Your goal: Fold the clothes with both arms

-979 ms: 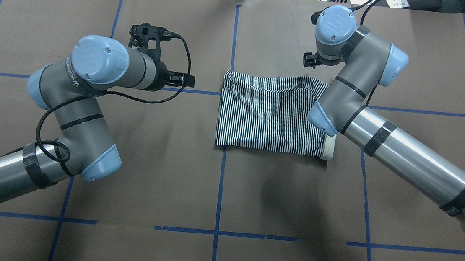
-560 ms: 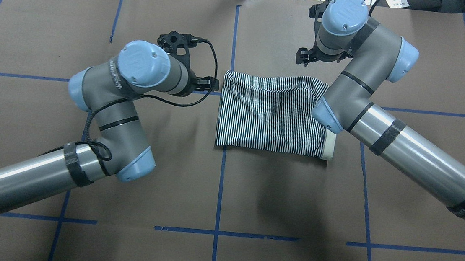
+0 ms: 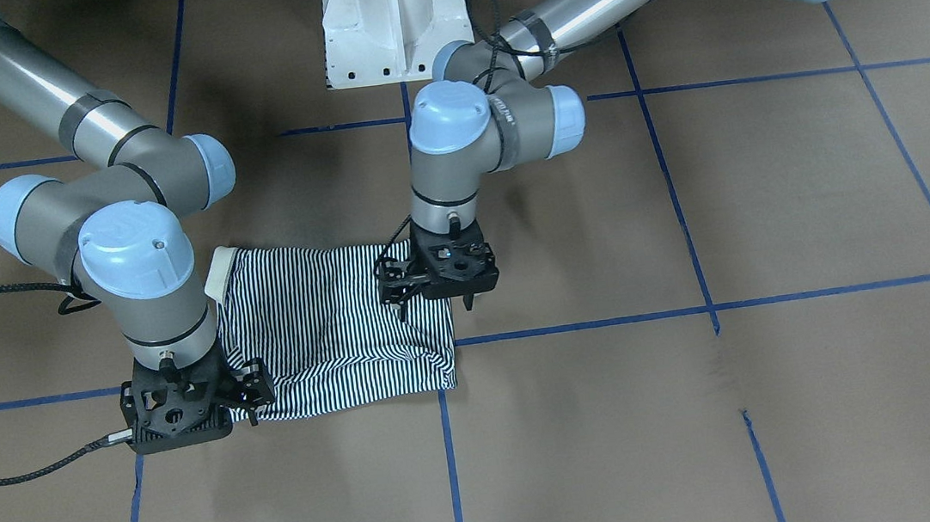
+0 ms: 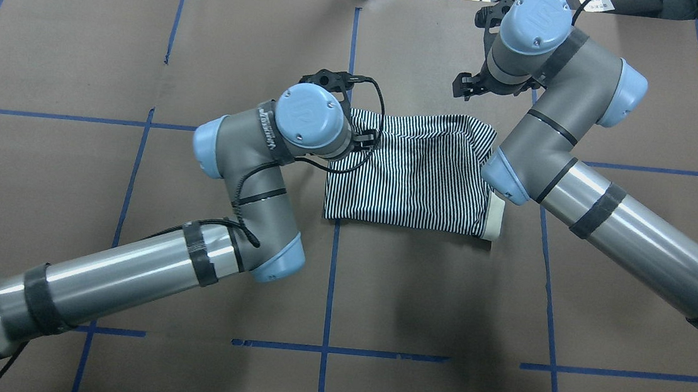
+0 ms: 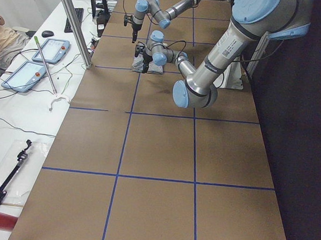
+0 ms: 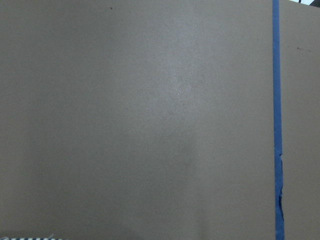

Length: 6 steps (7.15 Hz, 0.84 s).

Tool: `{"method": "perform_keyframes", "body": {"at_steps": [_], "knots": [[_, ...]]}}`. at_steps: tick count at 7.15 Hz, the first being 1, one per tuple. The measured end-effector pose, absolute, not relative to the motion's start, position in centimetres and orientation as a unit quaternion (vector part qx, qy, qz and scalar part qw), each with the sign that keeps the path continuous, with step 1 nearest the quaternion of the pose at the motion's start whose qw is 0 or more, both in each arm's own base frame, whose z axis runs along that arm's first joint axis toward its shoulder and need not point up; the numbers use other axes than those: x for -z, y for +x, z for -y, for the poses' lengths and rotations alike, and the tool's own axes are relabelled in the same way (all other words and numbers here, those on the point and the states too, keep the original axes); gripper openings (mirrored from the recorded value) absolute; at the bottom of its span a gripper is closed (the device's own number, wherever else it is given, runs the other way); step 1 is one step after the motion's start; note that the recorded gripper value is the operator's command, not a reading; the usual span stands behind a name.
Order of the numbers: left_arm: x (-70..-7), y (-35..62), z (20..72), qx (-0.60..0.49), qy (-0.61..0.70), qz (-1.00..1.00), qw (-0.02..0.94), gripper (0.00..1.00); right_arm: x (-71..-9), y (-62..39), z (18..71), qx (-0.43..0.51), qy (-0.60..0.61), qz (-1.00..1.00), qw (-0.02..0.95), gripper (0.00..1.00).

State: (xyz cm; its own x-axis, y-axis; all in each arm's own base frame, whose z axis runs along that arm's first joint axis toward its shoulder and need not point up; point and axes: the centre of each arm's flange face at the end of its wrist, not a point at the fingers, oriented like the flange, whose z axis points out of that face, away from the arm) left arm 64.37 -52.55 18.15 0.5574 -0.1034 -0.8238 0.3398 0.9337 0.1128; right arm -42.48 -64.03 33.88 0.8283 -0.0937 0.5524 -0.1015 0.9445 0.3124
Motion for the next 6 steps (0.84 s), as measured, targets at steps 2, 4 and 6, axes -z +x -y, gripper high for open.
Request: {"method": "perform_keyframes", "body": {"at_steps": [2,4,6], "knots": [[-17.9,66.3,53.3,0.132,0.126,-0.440,0.879,1.00,-34.1,-41.9,64.0,-0.003,0.168,0.292,0.942,1.00],[-19.2,66.3,55.3,0.146,0.143,-0.417,0.886,1.00,-34.3,-41.5,64.2,-0.005,0.169,0.292,0.942,1.00],[-20.3,64.1,59.1,0.167,0.159,-0.402,0.886,1.00,-34.4,-41.4,64.3,-0.005,0.169,0.293,0.941,1.00]]}}
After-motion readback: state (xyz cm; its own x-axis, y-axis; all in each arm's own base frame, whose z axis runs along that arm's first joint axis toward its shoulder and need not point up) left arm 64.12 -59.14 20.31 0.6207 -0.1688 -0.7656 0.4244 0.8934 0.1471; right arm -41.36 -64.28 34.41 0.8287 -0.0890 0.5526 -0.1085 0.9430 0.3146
